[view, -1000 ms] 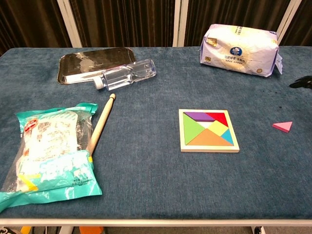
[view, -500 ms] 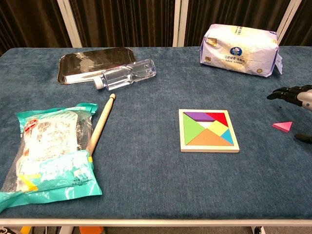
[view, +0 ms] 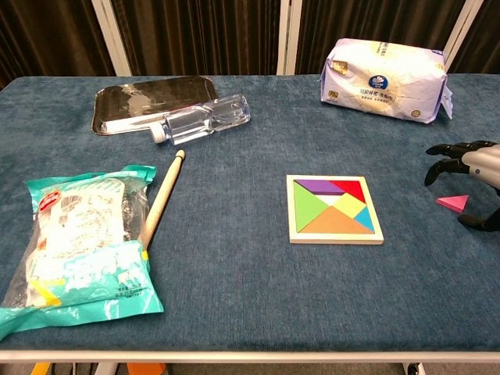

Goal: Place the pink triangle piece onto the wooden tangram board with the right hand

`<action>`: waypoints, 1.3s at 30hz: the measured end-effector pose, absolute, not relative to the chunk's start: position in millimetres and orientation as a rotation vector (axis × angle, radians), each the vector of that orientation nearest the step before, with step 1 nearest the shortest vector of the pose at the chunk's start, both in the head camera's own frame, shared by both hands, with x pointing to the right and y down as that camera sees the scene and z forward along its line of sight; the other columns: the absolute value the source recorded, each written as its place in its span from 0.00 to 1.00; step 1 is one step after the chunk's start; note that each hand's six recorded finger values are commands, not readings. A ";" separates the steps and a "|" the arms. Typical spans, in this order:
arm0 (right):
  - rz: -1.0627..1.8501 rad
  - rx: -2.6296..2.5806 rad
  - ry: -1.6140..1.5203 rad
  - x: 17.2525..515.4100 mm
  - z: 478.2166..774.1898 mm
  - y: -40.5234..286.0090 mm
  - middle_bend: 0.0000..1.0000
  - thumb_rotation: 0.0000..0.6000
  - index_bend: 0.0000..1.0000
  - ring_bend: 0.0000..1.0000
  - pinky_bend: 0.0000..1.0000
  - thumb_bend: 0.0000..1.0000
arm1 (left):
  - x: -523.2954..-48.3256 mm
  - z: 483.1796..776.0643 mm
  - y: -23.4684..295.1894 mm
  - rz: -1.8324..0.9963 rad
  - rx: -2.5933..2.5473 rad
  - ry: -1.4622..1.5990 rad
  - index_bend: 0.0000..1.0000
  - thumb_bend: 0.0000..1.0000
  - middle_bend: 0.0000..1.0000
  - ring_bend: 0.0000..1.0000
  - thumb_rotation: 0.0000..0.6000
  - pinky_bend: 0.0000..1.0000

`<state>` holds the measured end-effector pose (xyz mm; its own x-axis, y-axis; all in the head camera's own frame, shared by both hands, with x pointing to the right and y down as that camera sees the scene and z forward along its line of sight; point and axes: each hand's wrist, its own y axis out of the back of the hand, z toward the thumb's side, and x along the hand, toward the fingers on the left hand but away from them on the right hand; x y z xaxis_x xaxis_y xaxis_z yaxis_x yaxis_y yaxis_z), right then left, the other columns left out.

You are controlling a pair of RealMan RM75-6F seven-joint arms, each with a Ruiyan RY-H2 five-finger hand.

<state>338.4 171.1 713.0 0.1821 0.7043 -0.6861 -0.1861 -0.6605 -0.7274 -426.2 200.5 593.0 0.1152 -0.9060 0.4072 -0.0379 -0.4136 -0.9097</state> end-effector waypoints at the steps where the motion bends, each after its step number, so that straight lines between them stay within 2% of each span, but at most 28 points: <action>1: 1.571 -1.739 -0.495 338.9 713.1 170.8 0.00 1.00 0.30 0.00 0.00 0.26 | -426.0 593.1 200.4 -1.399 -1.610 0.944 0.01 0.00 0.00 0.00 1.00 0.00; 24: 1.582 -1.727 -0.531 344.3 711.5 167.9 0.00 1.00 0.44 0.00 0.00 0.27 | -425.1 596.6 201.0 -1.405 -1.617 0.934 0.01 0.00 0.00 0.00 1.00 0.00; 39: 1.582 -1.721 -0.540 345.2 711.0 167.0 0.00 1.00 0.49 0.00 0.00 0.28 | -426.6 598.0 201.8 -1.410 -1.620 0.934 0.01 0.00 0.00 0.00 1.00 0.00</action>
